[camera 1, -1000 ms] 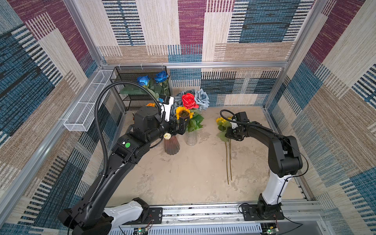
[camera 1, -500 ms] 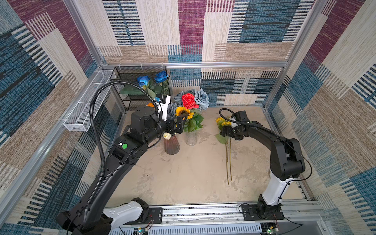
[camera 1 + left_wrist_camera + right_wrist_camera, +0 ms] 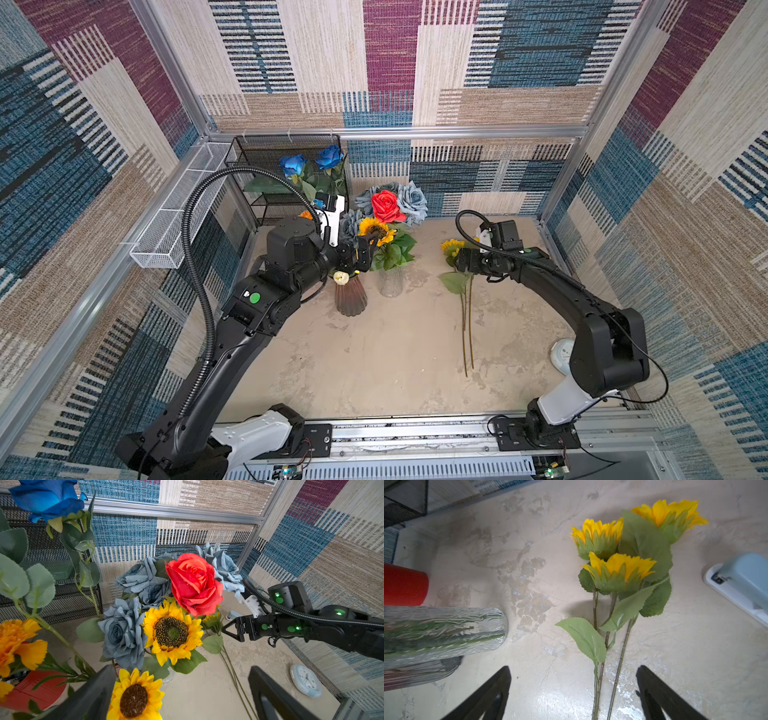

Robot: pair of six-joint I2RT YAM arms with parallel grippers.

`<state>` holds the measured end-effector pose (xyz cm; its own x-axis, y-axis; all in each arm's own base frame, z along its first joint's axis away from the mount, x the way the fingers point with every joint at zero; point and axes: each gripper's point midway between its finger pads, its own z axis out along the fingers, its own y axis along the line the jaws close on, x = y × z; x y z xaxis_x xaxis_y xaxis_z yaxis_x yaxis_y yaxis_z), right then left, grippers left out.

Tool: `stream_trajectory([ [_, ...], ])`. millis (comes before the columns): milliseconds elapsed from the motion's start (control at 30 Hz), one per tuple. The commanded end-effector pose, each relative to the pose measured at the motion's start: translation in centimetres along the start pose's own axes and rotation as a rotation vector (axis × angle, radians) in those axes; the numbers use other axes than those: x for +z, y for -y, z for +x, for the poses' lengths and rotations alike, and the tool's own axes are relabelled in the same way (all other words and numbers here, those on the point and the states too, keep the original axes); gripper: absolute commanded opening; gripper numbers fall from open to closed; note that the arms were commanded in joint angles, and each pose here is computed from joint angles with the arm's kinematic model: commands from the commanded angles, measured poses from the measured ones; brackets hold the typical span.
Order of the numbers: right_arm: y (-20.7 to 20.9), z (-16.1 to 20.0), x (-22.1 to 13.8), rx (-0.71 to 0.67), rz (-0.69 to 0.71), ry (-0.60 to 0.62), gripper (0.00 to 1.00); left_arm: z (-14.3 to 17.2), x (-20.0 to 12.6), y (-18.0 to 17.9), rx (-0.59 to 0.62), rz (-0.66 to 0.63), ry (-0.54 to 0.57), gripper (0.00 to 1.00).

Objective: Pick out yellow flowers from the vase
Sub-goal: Place the flower at the center of the board, then pick up the flower from the vase.

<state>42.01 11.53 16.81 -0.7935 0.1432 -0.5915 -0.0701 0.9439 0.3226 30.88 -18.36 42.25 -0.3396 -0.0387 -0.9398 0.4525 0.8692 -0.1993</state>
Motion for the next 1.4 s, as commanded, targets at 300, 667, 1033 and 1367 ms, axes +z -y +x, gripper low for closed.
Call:
stream_trajectory([
  [300, -1.5, -3.6, -6.3, -0.004, -0.059, 0.298, 0.96, 1.9, 1.2, -1.6, 0.038, -0.073, -0.017, 0.99],
  [667, -1.7, -2.8, -5.3, 0.016, -0.094, 0.261, 0.96, 2.5, 1.2, -1.7, -0.019, -0.091, -0.008, 0.94],
  [1033, -1.9, -2.8, -5.2, 0.014, -0.110, 0.253, 0.96, 6.7, 4.3, 0.0, -0.179, -0.164, 0.048, 0.78],
  [1367, -2.1, -2.6, -5.3, 0.001, -0.126, 0.244, 0.96, 8.5, 6.0, 0.2, -0.208, -0.364, 0.128, 0.72],
])
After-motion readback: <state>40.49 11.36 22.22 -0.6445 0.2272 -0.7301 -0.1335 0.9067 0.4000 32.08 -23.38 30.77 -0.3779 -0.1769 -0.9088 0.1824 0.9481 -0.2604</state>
